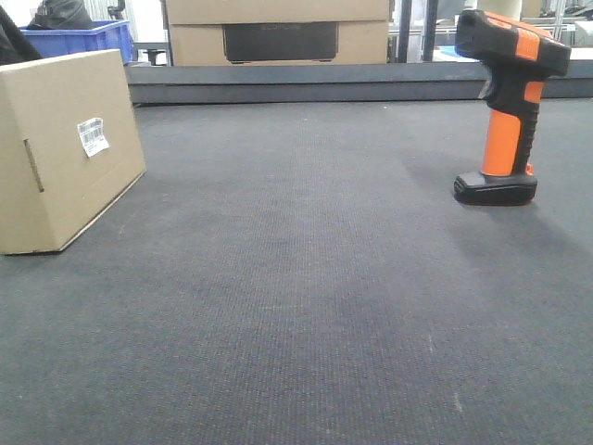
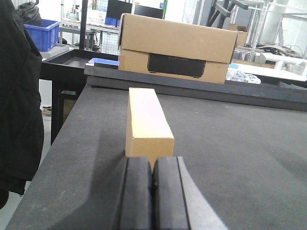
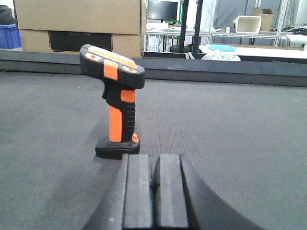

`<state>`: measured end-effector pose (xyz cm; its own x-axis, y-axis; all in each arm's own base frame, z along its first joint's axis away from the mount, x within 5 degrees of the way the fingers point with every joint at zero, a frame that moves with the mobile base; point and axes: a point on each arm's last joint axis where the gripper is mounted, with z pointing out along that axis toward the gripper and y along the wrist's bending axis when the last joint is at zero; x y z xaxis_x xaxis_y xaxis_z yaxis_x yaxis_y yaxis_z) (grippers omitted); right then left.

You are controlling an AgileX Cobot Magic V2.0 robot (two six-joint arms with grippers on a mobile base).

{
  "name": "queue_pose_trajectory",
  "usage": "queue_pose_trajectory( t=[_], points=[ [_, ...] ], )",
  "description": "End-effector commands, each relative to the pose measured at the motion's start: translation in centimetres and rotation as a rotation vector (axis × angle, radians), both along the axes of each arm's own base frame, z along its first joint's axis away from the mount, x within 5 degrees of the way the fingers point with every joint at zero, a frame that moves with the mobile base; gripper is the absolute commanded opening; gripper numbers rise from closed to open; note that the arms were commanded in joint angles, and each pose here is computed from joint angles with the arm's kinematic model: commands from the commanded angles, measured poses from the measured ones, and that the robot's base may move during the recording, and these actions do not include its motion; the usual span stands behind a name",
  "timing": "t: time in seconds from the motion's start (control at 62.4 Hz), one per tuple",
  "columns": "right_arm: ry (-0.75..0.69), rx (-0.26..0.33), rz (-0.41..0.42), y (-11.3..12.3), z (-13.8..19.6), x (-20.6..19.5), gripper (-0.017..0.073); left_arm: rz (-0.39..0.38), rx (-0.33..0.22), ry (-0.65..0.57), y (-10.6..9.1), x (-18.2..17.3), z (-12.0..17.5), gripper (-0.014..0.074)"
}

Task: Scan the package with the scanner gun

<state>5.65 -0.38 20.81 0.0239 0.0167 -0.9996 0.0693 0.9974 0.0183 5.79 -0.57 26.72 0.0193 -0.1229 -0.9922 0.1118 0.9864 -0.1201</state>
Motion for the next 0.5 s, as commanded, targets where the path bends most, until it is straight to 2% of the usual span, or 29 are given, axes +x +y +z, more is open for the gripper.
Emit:
queue_pose_trajectory(
  t=[0.0,0.481],
  points=[
    [-0.025,-0.009,-0.004,-0.03,0.16,-0.03,-0.0168,0.001,-0.010,-0.019,0.01,-0.05,0.15,-0.0111],
    [-0.027,-0.009,-0.005,-0.03,0.17,-0.03,-0.0168,0.001,-0.010,-0.019,0.01,-0.05,0.15,-0.0111]
  ],
)
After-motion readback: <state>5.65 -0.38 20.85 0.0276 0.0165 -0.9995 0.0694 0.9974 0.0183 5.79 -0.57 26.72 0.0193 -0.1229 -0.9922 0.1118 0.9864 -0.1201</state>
